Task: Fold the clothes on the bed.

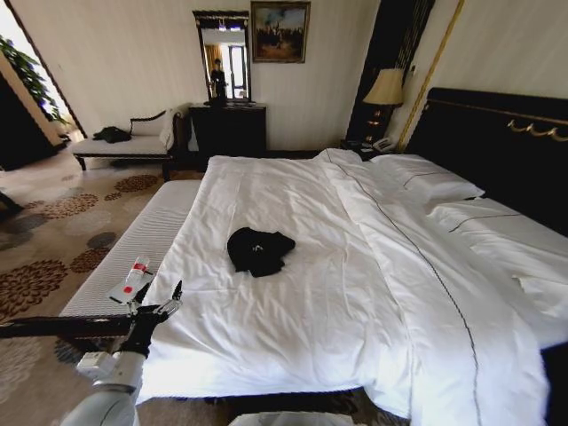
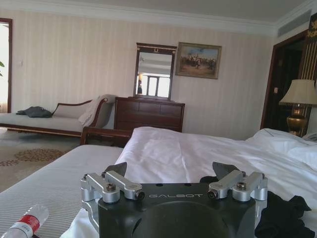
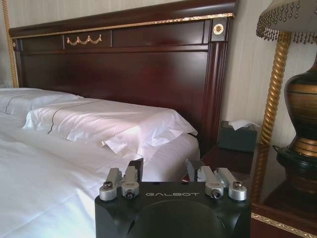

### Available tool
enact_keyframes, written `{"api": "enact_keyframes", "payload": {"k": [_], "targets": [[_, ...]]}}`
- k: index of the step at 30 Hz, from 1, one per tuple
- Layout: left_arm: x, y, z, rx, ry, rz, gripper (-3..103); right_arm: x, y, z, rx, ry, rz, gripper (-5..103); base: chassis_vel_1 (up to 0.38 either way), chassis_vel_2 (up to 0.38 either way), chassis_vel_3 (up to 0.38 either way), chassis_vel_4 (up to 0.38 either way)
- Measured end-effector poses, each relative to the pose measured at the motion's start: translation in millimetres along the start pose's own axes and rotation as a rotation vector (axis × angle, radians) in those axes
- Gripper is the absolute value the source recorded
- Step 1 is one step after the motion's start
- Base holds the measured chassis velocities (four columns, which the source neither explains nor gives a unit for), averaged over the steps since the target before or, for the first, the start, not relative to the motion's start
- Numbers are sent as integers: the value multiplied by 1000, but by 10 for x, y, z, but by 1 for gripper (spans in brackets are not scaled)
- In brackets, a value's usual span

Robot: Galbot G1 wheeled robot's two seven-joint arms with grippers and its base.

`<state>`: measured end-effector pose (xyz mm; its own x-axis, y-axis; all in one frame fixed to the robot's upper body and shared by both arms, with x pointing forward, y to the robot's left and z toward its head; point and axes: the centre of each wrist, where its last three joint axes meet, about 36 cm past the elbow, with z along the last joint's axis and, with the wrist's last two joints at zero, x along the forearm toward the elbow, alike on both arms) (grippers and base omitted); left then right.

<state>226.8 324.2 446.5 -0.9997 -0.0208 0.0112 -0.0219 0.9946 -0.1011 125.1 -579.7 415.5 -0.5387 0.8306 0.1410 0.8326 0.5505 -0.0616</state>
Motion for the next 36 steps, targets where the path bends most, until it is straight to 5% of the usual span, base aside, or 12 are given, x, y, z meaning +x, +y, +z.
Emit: {"api": "enact_keyframes", "payload": {"k": [8, 15, 21, 26, 36], "targets": [[17, 20, 16, 0, 3, -6, 99, 99, 129, -120, -3, -27, -45, 77, 0, 0, 0, 0], [17, 31, 25, -3, 5, -9, 99, 365, 565, -254, -24, -58, -181, 99, 0, 0, 0, 0], [36, 35, 32, -3, 8, -17, 99, 774, 1083, -514, -72, -135, -376, 100, 0, 0, 0, 0], [50, 40, 40, -3, 9, -20, 99, 977, 1283, -600, -49, -163, -422, 100, 0, 0, 0, 0], [35, 10, 81, 1, 15, -13, 99, 1065, 1187, -417, 0, -117, -380, 100, 15, 13, -21, -13]]}}
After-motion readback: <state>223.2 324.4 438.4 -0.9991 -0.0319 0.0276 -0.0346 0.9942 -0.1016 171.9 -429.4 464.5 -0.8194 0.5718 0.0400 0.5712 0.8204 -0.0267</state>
